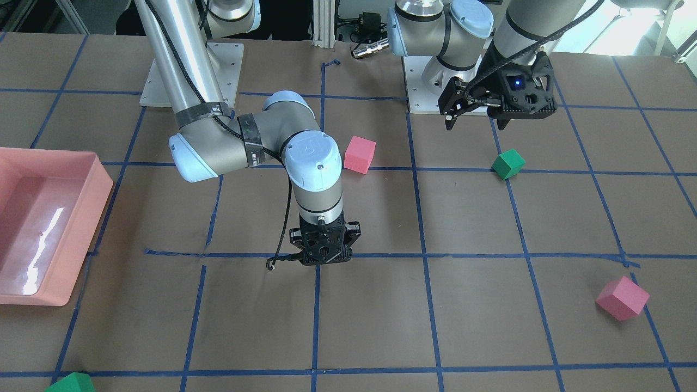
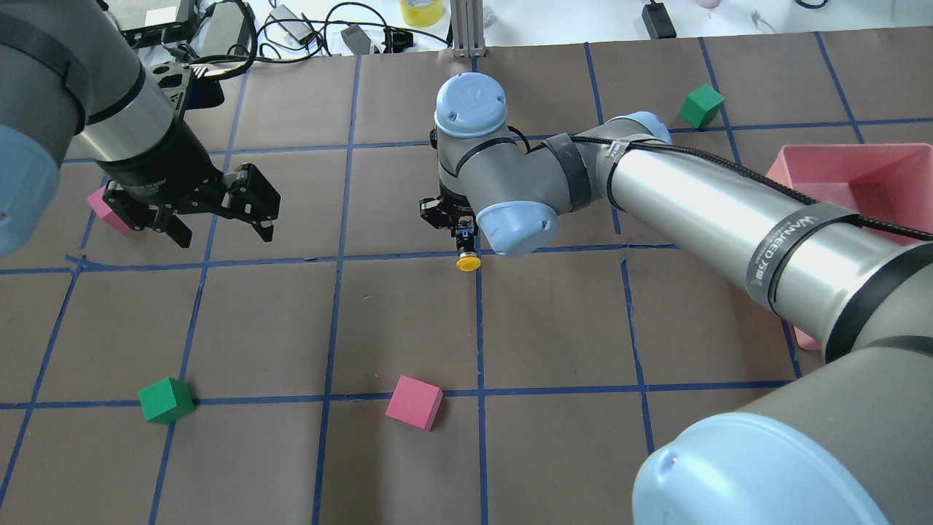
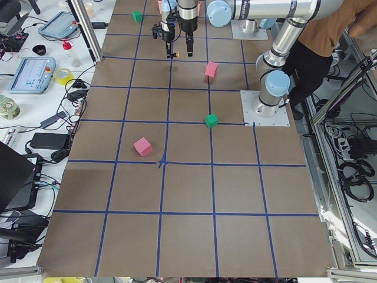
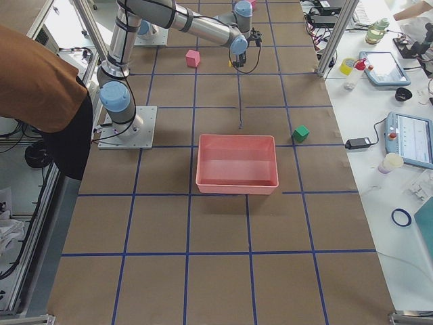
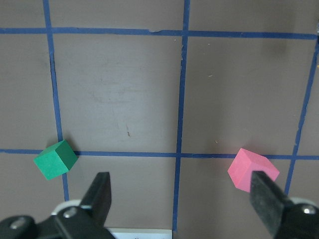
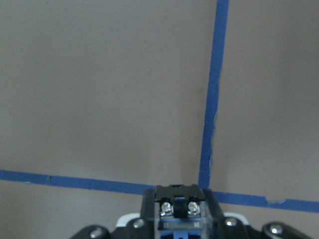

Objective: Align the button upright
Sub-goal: 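Set the button down and open the right gripper while the left arm approaches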

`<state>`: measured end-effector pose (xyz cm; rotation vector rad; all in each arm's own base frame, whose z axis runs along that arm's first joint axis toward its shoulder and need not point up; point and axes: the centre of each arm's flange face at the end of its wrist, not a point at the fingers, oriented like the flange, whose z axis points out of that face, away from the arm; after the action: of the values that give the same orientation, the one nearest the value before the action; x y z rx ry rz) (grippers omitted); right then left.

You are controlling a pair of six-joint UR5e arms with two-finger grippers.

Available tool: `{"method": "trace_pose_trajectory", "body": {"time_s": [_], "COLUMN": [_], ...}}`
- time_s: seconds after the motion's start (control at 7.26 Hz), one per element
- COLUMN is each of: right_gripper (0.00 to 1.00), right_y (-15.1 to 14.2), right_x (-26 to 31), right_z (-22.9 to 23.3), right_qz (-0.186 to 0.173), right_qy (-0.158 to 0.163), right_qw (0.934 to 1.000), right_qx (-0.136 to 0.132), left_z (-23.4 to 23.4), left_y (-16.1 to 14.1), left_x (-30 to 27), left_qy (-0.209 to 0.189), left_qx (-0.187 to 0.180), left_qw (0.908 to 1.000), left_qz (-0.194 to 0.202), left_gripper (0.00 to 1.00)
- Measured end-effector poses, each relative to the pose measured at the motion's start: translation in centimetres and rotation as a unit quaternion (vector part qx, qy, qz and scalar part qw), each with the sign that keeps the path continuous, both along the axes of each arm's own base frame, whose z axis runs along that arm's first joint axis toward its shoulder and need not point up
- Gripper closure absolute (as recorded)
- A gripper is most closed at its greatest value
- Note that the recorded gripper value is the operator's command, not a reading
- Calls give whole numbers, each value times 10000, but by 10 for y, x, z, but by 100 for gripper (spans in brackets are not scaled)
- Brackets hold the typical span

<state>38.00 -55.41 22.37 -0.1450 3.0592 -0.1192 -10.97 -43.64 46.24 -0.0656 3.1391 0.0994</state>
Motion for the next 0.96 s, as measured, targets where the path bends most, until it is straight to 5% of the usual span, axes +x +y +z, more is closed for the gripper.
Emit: {"method": "trace_pose_trajectory", "body": {"time_s": [0.41, 0.55, 0.69, 0.83, 0.96], "right_gripper": [95, 77, 45, 44, 31], "right_y": [9, 11, 12, 13, 15], "right_x": [1, 0, 0, -1, -1], "right_z": [-19, -23, -24, -26, -29], "right_qz": [36, 40, 42, 43, 41], "right_qy": [20, 33, 40, 39, 37], "right_qw": [10000, 10000, 10000, 10000, 9999], "right_qx": [36, 42, 44, 62, 94], "left_z": [-15, -19, -28, -41, -54], "left_y": [30, 38, 44, 50, 55], "left_x": [-8, -15, -24, -32, -37], "left_qy": [18, 16, 11, 11, 17], "left_qx": [4, 1, -28, -114, -205], "left_qw": [10000, 10000, 9999, 9997, 9993], "left_qz": [-28, -53, -138, -237, -309], "left_gripper": [0, 0, 0, 0, 0]}}
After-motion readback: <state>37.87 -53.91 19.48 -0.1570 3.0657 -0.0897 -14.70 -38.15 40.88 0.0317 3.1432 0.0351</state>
